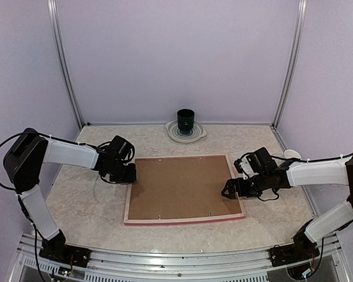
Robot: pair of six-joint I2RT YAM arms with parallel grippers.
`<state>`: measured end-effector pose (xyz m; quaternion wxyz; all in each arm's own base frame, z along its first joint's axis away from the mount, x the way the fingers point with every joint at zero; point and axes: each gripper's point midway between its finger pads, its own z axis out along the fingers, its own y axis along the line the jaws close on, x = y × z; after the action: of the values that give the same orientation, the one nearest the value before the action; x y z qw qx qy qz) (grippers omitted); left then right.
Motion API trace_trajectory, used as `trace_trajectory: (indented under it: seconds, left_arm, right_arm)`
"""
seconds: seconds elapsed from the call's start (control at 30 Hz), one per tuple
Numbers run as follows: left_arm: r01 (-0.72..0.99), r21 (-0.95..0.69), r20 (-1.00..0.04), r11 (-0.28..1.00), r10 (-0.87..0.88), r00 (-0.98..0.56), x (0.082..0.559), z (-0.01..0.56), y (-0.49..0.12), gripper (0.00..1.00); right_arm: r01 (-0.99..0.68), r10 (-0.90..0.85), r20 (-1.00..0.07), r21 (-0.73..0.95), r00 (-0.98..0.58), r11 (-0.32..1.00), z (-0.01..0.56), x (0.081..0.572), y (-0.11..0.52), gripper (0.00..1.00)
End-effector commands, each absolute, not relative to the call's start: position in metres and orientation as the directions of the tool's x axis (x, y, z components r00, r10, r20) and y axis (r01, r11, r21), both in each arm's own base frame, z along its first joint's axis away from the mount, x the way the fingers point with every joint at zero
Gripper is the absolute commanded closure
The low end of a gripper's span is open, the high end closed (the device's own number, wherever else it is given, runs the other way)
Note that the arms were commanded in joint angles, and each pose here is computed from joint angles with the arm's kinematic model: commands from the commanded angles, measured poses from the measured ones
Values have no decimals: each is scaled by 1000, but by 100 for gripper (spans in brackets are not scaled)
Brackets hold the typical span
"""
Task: Put the photo into the frame
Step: Press the fastener onto the backboard.
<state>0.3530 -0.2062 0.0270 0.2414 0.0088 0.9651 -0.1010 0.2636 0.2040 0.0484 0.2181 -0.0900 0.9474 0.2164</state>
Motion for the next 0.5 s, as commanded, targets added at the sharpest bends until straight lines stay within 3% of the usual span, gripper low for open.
trace_trajectory:
  seconds: [0.0,0.47]
  left_arm:
    - [75,-235,-513,969,-58,-857,363,44,-208,69]
    - [75,-257,-491,964,-63,-869,363,38,-208,69]
  right_arm:
    - [-274,-81,-461,370,-884,888,50,268,204,1]
    - [-275,-83,-458,369,-885,888,50,269,205,1]
